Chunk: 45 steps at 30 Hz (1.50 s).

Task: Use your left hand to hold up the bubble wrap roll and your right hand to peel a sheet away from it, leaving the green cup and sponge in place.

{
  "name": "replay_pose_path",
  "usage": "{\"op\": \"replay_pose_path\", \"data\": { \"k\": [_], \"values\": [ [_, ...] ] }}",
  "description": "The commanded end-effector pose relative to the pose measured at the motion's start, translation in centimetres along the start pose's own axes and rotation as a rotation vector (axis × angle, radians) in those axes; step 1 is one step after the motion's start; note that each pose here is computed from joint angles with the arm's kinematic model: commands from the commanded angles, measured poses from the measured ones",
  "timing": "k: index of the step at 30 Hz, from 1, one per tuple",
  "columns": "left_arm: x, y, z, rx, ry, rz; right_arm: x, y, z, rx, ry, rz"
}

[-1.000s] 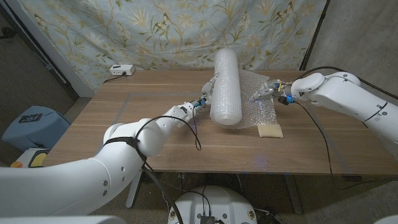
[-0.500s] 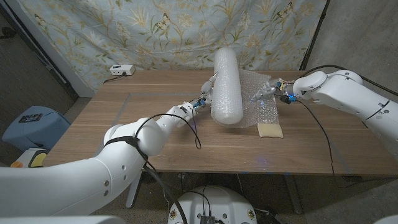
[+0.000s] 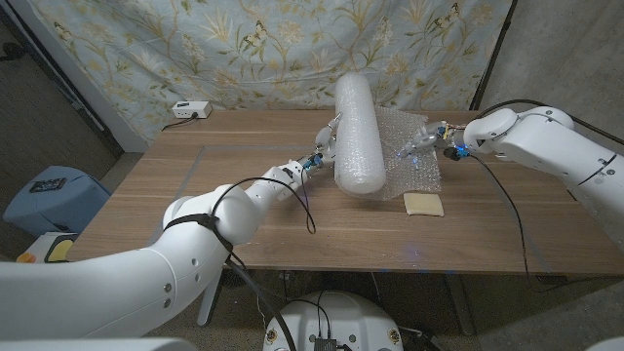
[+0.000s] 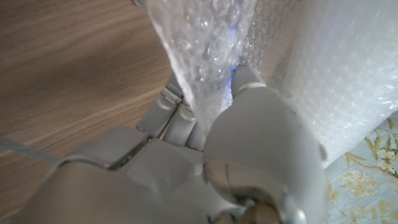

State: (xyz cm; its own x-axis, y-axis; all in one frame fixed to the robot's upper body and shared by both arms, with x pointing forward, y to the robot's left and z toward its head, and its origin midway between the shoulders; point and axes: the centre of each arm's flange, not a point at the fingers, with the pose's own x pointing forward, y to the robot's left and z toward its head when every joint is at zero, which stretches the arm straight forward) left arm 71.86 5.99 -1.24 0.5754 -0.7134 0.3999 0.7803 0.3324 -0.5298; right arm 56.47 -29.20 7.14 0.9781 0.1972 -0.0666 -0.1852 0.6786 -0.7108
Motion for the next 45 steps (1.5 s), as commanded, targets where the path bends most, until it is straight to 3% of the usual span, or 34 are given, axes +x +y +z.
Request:
{"op": "replay_pose_path", "data": {
  "k": [1, 11, 45],
  "values": [
    [0.0, 0.0, -1.1, -0.078, -0.027, -0.01, 0.2, -1.1, -0.5, 0.006, 0.029, -0.002],
    [0.3, -0.2, -1.8, -0.151, -0.054, -0.016, 0.4, -1.5, -0.4, 0.0, 0.037, 0.002],
    [0.4, 0.0, -2.5, -0.193, -0.103, 0.002, 0.2, -2.5, -1.3, 0.014, 0.082, -0.011]
  ]
}}
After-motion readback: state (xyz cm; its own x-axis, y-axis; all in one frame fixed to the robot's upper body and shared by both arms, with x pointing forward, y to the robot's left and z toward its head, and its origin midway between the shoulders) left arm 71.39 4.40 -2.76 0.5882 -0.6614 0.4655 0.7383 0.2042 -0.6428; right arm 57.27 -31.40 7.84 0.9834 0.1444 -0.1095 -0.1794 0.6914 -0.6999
